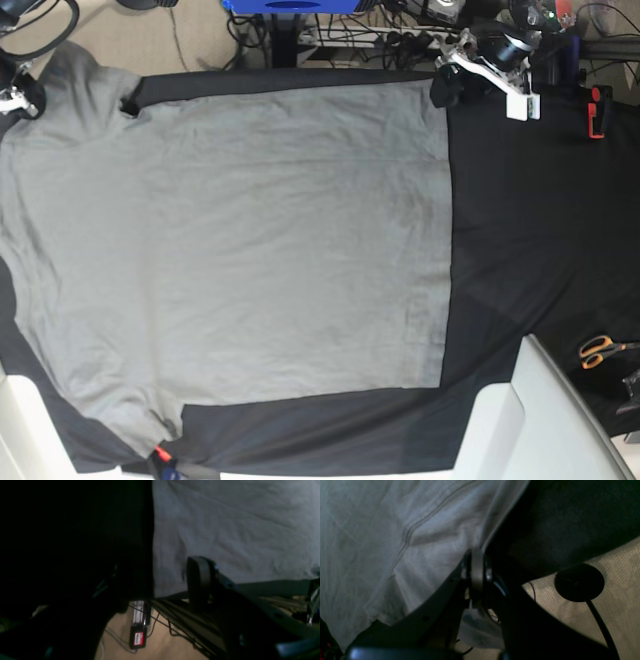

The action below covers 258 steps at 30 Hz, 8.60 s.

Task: Fold the T-shirt properly
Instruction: 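Move both grippers down to the shirt's side edge near the arms, then grasp the grey shirt's side edge with both grippers, then lift and fold the shirt's side edge inward toward the shirt's middle, then release the folded edge and reposition both grippers on the shirt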

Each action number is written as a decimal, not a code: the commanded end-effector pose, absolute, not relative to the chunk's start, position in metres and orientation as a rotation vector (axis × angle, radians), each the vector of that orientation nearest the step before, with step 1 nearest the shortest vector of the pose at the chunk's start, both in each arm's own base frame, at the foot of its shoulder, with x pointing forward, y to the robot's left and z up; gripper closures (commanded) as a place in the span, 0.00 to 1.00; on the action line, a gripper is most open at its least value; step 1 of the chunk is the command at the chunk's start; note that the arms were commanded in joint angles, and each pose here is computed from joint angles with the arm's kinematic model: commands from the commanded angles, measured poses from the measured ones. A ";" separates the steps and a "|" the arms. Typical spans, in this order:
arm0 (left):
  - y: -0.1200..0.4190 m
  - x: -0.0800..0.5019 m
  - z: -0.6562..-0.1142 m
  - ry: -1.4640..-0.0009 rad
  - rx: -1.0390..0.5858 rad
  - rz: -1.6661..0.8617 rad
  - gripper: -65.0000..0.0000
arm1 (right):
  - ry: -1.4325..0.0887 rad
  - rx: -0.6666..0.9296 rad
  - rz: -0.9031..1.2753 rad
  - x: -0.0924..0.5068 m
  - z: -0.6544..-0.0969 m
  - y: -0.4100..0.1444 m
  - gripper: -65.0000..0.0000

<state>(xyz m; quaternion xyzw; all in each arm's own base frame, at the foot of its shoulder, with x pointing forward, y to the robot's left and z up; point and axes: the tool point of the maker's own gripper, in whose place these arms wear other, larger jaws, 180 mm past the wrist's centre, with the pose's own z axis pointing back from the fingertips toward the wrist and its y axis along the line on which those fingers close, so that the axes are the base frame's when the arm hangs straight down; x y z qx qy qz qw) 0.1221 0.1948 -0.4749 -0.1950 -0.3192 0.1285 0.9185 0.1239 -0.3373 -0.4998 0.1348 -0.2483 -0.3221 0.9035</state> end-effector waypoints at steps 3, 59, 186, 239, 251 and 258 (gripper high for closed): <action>0.196 0.121 -0.482 -0.648 -0.412 0.287 0.48 | -0.496 0.262 -0.650 0.121 -0.498 -0.342 1.00; 0.157 0.193 -0.439 -0.702 -0.461 0.143 1.00 | -0.630 0.160 -0.398 0.204 -0.427 -0.360 1.00; 0.159 0.228 -0.479 -0.616 -0.602 0.386 0.55 | -0.943 0.401 -1.068 0.325 -0.476 -0.381 0.99; 0.196 0.294 -0.488 -0.751 -0.573 0.701 0.56 | -0.932 0.387 -1.063 0.318 -0.479 -0.384 0.99; 0.191 0.295 -0.486 -0.718 -0.562 0.592 1.00 | -0.954 0.377 -1.052 0.322 -0.472 -0.390 0.99; 0.202 0.296 -0.460 -0.705 -0.539 0.470 1.00 | -0.971 0.359 -0.989 0.327 -0.453 -0.400 0.99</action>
